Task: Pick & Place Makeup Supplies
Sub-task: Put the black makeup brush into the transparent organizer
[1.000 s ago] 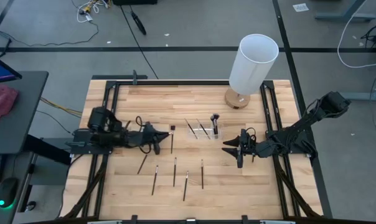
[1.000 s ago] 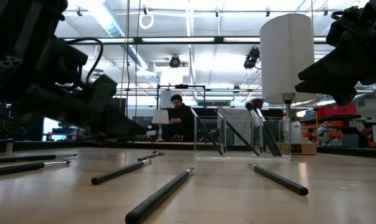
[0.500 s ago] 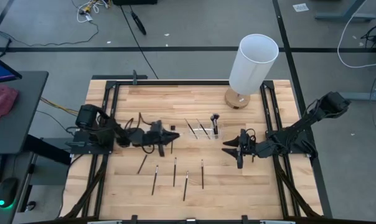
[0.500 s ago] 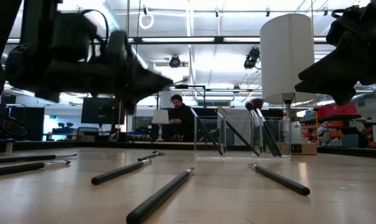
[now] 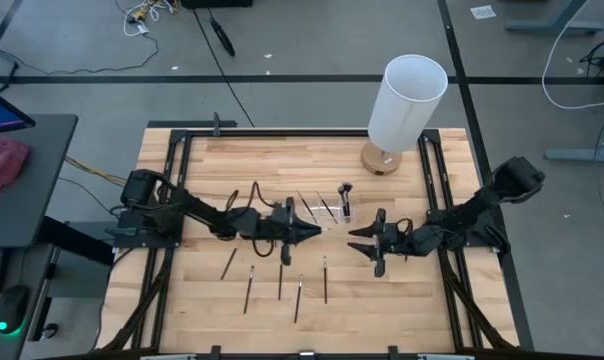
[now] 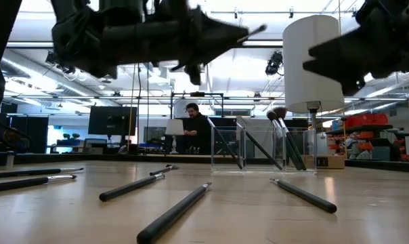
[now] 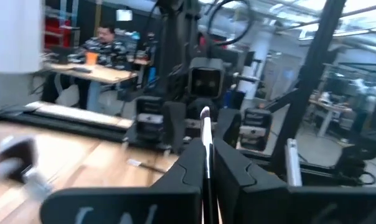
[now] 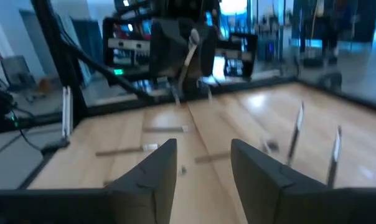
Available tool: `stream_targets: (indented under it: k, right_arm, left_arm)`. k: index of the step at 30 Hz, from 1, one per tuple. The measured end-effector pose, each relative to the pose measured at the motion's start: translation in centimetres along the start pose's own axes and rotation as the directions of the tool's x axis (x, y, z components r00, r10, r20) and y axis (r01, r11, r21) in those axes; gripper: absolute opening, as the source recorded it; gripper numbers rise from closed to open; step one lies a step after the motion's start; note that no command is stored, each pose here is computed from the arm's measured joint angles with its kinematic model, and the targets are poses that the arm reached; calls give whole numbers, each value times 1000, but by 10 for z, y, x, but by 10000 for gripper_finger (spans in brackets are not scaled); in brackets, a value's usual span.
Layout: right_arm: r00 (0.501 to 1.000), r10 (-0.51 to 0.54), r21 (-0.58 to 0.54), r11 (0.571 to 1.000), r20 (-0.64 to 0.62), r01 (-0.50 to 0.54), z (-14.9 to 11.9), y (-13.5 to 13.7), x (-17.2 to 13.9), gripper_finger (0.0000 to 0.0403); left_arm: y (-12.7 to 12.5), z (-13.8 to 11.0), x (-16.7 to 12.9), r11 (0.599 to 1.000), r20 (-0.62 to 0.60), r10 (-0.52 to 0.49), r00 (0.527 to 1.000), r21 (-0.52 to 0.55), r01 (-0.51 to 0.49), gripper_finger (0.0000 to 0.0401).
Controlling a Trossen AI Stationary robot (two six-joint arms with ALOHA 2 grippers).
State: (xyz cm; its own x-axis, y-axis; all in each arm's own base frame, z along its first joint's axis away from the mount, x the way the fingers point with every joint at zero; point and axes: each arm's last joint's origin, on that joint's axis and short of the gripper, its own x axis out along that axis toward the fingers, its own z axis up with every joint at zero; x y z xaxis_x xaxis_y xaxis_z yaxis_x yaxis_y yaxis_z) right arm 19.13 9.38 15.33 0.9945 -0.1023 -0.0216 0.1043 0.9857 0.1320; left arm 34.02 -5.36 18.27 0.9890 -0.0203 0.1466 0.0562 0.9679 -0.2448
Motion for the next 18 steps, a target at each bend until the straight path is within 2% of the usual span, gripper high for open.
stream_targets:
  k: [6, 11, 18]
  right_arm:
    - [991, 5, -51, 999, 134, 2, 10, 2, 10, 155]
    - [977, 85, -132, 989, 194, -60, 25, 7, 26, 155]
    - [968, 106, -206, 977, 229, -59, 41, 13, 42, 155]
  left_arm:
    - [-7, 12, 13, 997, 28, -74, 997, 0, 74, 18]
    - [-11, 17, 20, 995, 26, -96, 995, -5, 96, 15]
    - [-16, 16, 21, 994, 10, -105, 994, -1, 105, 18]
